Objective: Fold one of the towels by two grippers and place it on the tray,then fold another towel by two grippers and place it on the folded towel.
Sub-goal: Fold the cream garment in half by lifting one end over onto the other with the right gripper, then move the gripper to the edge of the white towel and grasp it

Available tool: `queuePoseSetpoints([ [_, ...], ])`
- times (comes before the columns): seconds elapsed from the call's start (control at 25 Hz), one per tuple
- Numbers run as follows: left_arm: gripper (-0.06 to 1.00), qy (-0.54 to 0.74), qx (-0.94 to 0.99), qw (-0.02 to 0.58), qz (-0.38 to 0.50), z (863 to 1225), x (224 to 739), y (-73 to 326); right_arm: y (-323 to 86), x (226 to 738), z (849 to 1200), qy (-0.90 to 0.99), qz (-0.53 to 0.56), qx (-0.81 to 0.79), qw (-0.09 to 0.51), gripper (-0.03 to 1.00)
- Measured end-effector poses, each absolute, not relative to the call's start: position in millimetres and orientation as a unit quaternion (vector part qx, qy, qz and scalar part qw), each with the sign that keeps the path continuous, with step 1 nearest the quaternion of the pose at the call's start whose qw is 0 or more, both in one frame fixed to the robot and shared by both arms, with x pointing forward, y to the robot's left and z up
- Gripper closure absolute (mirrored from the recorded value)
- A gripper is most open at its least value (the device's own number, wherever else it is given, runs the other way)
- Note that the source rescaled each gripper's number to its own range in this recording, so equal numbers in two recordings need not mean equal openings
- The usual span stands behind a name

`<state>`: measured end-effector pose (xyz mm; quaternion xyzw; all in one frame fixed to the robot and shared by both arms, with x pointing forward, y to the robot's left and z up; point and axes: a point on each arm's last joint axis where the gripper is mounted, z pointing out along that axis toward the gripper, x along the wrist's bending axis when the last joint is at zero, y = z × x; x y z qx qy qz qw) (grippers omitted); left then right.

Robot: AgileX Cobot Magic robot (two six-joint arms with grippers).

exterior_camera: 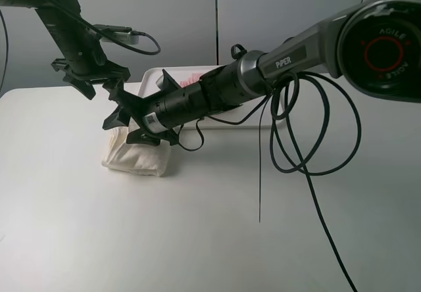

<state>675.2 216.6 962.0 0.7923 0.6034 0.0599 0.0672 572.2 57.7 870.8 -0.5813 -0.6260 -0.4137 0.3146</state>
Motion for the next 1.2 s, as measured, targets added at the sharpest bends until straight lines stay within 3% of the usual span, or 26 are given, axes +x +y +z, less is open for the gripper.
queuePoseSetpoints([
  [0.2,0.06,0.618,0.781,0.074,0.052,962,677,228,54,579,884,-0.636,-0.429,-0.556,0.32,0.23],
  [0.44,0.06,0.632,0.769,0.088,0.036,962,678,238,22,596,899,-0.692,-0.384,-0.557,0.252,0.22],
  [0.68,0.06,0.626,0.772,0.104,0.02,962,678,233,-5,602,885,-0.708,-0.289,-0.607,0.215,0.22],
  [1.2,0.06,0.631,0.771,0.088,-0.012,948,676,231,1,599,851,-0.679,-0.279,-0.628,0.26,0.22],
])
